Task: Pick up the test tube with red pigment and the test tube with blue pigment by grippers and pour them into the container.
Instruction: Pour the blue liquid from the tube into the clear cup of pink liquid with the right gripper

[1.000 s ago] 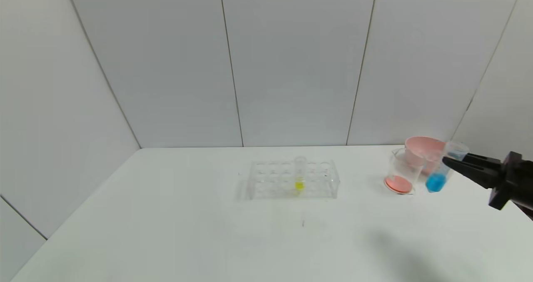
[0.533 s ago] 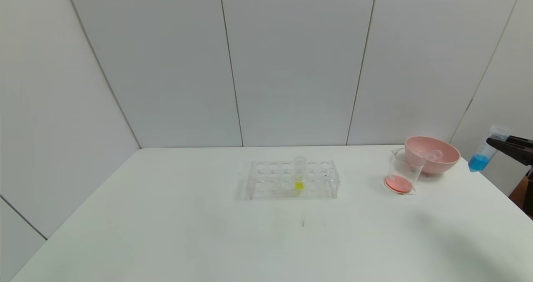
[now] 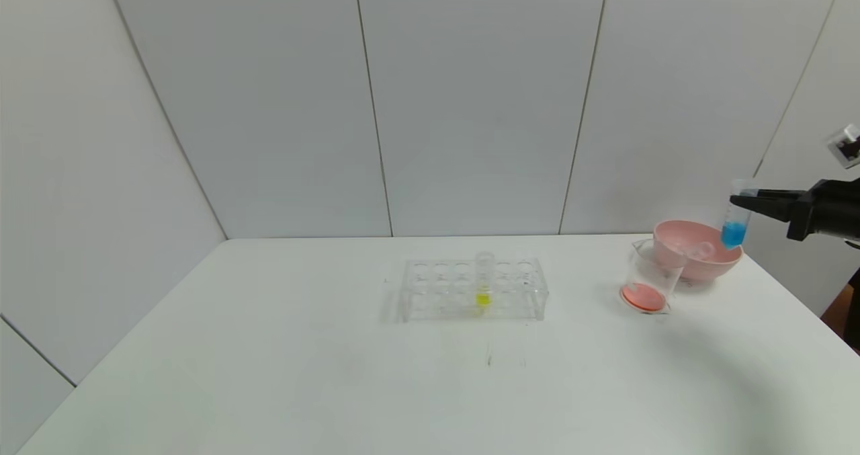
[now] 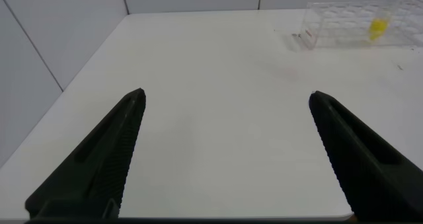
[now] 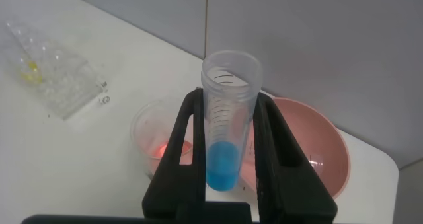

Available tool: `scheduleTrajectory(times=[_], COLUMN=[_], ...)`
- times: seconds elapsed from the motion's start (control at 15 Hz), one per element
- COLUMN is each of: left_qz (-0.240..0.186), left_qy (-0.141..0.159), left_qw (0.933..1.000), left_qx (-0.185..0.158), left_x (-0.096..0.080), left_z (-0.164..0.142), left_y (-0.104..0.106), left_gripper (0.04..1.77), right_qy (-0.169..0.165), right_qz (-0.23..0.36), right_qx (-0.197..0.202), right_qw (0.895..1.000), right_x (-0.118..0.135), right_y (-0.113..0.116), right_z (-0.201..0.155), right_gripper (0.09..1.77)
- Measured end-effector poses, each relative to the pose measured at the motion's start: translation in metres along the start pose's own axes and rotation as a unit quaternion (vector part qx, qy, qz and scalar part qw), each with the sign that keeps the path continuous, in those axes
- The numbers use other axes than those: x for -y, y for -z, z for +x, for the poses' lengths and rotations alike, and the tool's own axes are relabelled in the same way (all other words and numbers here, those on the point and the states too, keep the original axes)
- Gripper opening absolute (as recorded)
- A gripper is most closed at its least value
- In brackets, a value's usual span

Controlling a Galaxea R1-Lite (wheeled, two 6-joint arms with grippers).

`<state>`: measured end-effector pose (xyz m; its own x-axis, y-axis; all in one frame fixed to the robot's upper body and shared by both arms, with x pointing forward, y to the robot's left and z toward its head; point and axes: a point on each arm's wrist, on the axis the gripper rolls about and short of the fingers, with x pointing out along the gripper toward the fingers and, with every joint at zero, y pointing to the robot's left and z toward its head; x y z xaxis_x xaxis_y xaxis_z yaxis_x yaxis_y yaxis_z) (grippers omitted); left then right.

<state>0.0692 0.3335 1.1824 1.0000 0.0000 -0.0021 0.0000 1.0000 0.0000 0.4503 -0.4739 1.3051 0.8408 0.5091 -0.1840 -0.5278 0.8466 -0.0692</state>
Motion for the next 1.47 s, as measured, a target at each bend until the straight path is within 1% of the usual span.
scheduleTrajectory(times=[0.07, 0.2, 0.33, 0.53, 0.67, 0.8, 0.87, 1.07, 1.2, 1.33, 1.47], left_qz=[0.000, 0.000, 0.000, 0.000, 0.000, 0.000, 0.000, 0.000, 0.000, 0.000, 0.000], left_qy=[0.000, 0.000, 0.000, 0.000, 0.000, 0.000, 0.000, 0.000, 0.000, 0.000, 0.000], left_qw=[1.0000, 1.0000, 1.0000, 1.0000, 1.0000, 1.0000, 1.0000, 1.0000, 1.0000, 1.0000, 1.0000], left_qx=[0.000, 0.000, 0.000, 0.001, 0.000, 0.000, 0.000, 0.000, 0.000, 0.000, 0.000], left_x=[0.000, 0.000, 0.000, 0.000, 0.000, 0.000, 0.000, 0.000, 0.000, 0.000, 0.000], left_z=[0.000, 0.000, 0.000, 0.000, 0.000, 0.000, 0.000, 0.000, 0.000, 0.000, 0.000], left_y=[0.000, 0.000, 0.000, 0.000, 0.000, 0.000, 0.000, 0.000, 0.000, 0.000, 0.000], left_gripper=[1.76, 1.76, 1.76, 1.76, 1.76, 1.76, 1.76, 1.76, 1.76, 1.76, 1.76], right_qy=[-0.005, -0.015, -0.031, -0.045, -0.045, -0.039, -0.040, -0.055, -0.060, -0.053, -0.037], right_qz=[-0.027, -0.058, -0.086, -0.124, -0.152, -0.187, -0.199, -0.207, -0.208, -0.213, -0.229], right_qx=[-0.022, -0.070, -0.116, -0.160, -0.192, -0.229, -0.238, -0.248, -0.269, -0.299, -0.321], right_qw=[0.999, 0.996, 0.989, 0.978, 0.968, 0.954, 0.950, 0.945, 0.939, 0.929, 0.918], right_x=[0.001, 0.002, 0.000, 0.000, -0.001, -0.001, -0.002, -0.011, -0.019, -0.027, -0.033], right_y=[-0.003, -0.007, -0.014, -0.031, -0.041, -0.041, -0.040, -0.035, -0.034, -0.036, -0.040], right_z=[0.008, 0.015, 0.017, 0.018, 0.022, 0.031, 0.038, 0.056, 0.063, 0.066, 0.068], right_gripper=[0.49, 0.49, 0.49, 0.49, 0.49, 0.49, 0.49, 0.49, 0.49, 0.49, 0.49])
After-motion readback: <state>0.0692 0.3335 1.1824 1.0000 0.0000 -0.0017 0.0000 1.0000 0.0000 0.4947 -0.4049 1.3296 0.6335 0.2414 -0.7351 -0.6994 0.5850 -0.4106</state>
